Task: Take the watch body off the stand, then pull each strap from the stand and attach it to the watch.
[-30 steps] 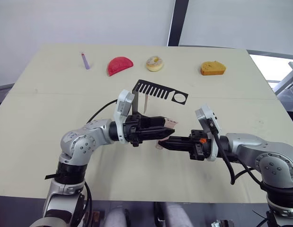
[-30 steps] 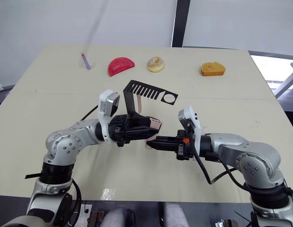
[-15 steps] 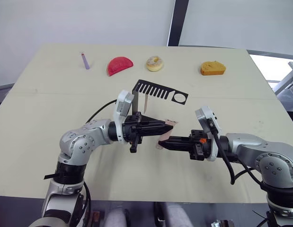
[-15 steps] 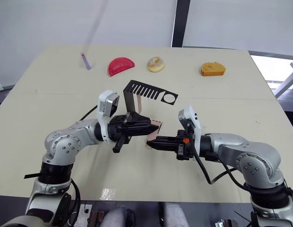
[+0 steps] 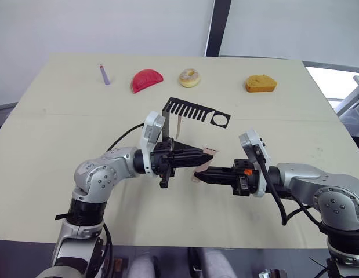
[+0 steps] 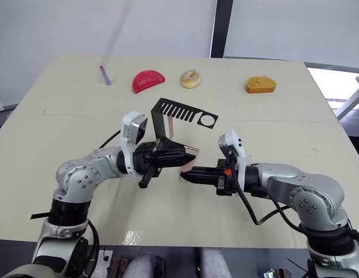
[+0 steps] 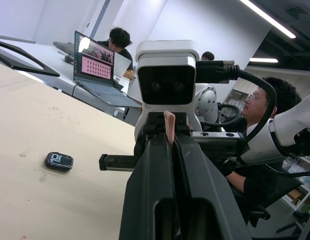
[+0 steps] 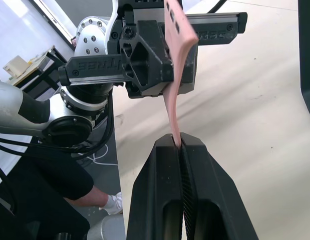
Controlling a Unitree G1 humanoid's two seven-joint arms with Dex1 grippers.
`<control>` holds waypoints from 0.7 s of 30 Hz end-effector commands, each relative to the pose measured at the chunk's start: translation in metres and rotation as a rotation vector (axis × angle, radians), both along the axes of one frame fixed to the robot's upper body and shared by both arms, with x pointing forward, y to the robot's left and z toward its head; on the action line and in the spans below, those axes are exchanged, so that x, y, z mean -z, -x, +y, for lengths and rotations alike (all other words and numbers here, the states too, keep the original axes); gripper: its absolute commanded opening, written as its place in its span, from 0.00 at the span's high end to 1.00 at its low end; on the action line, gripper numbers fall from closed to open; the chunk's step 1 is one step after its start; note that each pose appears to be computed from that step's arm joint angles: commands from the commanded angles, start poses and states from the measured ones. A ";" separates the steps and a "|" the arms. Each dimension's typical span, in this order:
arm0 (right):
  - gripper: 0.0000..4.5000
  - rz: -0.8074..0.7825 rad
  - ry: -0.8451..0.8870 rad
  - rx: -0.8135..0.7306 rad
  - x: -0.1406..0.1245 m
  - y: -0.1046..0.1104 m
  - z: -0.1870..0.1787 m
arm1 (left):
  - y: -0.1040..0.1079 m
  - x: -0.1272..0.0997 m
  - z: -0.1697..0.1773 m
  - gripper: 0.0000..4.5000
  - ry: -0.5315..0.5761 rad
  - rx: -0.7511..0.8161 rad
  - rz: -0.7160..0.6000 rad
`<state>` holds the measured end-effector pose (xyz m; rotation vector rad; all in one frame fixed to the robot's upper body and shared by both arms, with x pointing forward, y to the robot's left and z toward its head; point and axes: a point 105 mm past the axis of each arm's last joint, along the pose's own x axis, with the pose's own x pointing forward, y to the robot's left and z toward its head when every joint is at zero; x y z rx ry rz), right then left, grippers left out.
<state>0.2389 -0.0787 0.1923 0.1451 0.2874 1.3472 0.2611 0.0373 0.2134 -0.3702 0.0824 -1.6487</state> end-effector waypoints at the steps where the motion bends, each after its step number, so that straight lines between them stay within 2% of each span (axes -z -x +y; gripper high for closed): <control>1: 1.00 -0.089 0.019 0.009 -0.010 0.004 -0.002 | 0.004 -0.007 -0.002 0.98 0.024 0.024 -0.040; 2: 1.00 -0.101 0.028 0.015 -0.010 0.004 -0.003 | 0.003 -0.008 -0.001 0.98 0.025 0.021 -0.047; 5: 0.78 -0.108 0.042 0.024 -0.012 0.010 -0.011 | 0.000 -0.010 0.001 1.00 0.018 0.003 -0.082; 8: 0.45 -0.133 0.049 0.072 -0.016 0.024 -0.024 | 0.000 -0.010 0.004 1.00 -0.004 0.007 -0.124; 12: 0.01 -0.180 0.108 0.277 -0.010 0.028 -0.049 | 0.003 -0.003 0.010 1.00 -0.057 0.034 -0.183; 16: 0.00 -0.196 0.172 0.606 0.004 0.027 -0.089 | 0.002 0.008 0.012 1.00 -0.120 0.062 -0.269; 21: 0.00 -0.174 0.261 0.905 0.025 0.049 -0.129 | -0.002 0.019 0.012 1.00 -0.158 0.097 -0.321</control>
